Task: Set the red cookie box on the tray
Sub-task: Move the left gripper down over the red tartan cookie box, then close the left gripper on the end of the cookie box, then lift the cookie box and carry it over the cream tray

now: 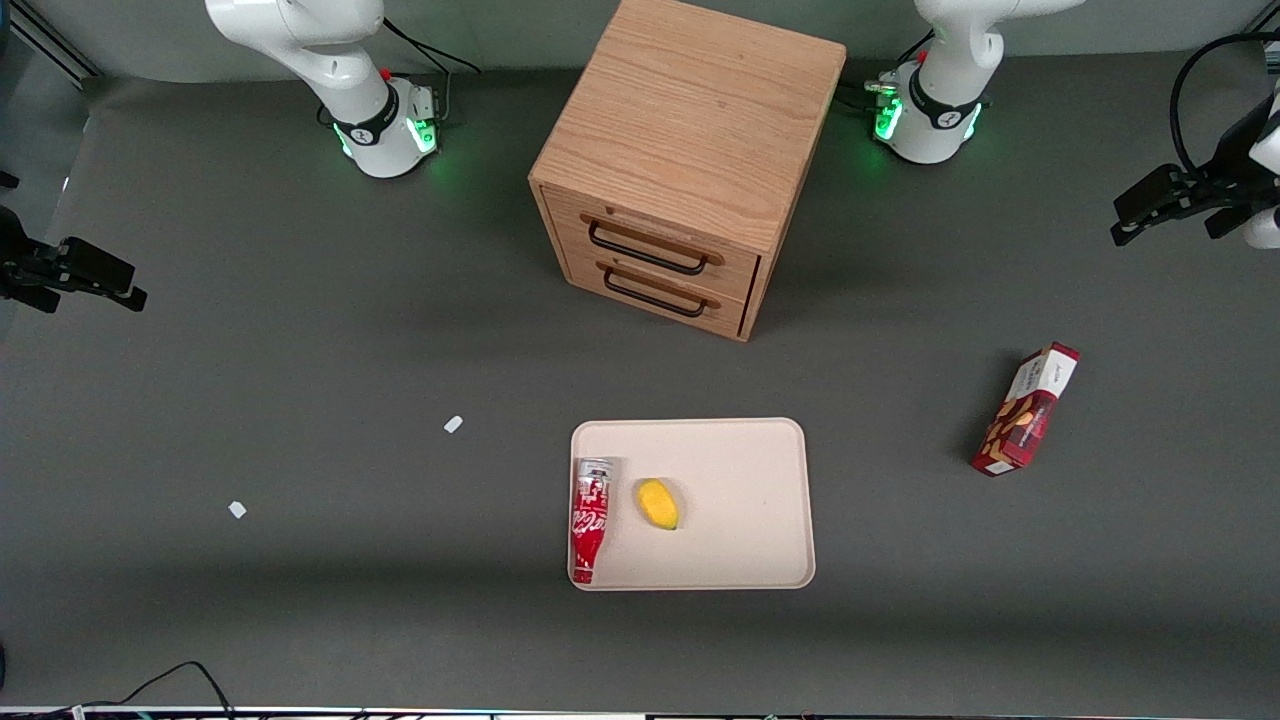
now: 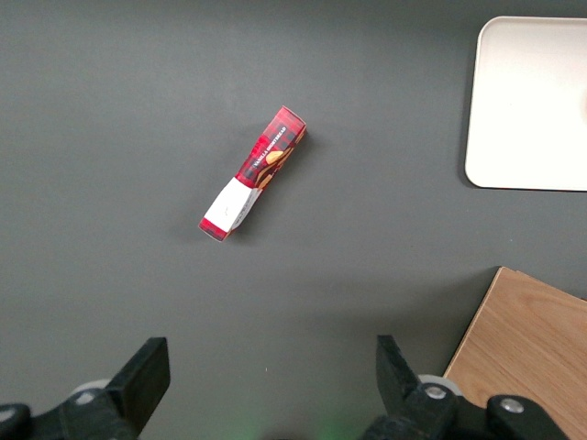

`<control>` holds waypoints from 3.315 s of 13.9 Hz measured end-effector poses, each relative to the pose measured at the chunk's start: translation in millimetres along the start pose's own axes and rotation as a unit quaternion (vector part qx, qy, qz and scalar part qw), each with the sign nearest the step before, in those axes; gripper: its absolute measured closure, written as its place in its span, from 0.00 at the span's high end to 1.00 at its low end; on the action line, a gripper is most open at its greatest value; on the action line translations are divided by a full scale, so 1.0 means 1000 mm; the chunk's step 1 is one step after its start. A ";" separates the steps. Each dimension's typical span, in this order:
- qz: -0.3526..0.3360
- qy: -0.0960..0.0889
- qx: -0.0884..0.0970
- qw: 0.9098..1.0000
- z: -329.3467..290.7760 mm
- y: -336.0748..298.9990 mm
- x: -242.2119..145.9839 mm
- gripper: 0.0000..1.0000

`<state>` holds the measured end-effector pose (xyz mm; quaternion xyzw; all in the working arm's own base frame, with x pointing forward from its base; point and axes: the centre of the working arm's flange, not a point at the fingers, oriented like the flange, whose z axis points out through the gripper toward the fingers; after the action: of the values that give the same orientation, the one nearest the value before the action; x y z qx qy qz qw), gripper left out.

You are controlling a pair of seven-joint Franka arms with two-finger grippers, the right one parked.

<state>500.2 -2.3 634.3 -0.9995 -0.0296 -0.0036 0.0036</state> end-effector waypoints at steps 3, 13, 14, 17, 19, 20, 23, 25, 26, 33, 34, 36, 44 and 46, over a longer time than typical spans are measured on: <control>0.001 -0.005 0.000 1.000 0.001 0.001 -0.001 1.00; 0.162 -0.037 0.001 0.986 0.160 -0.029 0.054 1.00; 0.173 -0.033 0.004 0.984 0.182 -0.034 0.055 1.00; 0.211 -0.017 0.017 0.977 0.241 -0.042 0.056 1.00; 0.232 -0.010 0.026 0.972 0.275 -0.045 0.057 1.00; 0.239 -0.011 0.029 0.970 0.291 -0.046 0.059 1.00; 0.267 -0.002 0.041 0.963 0.336 -0.044 0.065 1.00; 0.283 0.007 0.045 0.958 0.362 -0.041 0.069 1.00; 0.285 0.010 0.045 0.957 0.373 -0.041 0.070 1.00; 0.286 0.004 0.046 0.957 0.407 -0.047 0.068 0.74; 0.286 0.004 0.046 0.957 0.407 -0.047 0.068 0.59; 0.284 0.004 0.045 0.958 0.407 -0.047 0.068 0.37; 0.242 -0.052 0.009 0.969 0.335 -0.045 0.104 0.13; 0.213 -0.057 -0.017 0.975 0.274 -0.034 0.127 0.13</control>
<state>626.6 41.2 361.3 -0.9814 0.1839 0.0533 -0.0146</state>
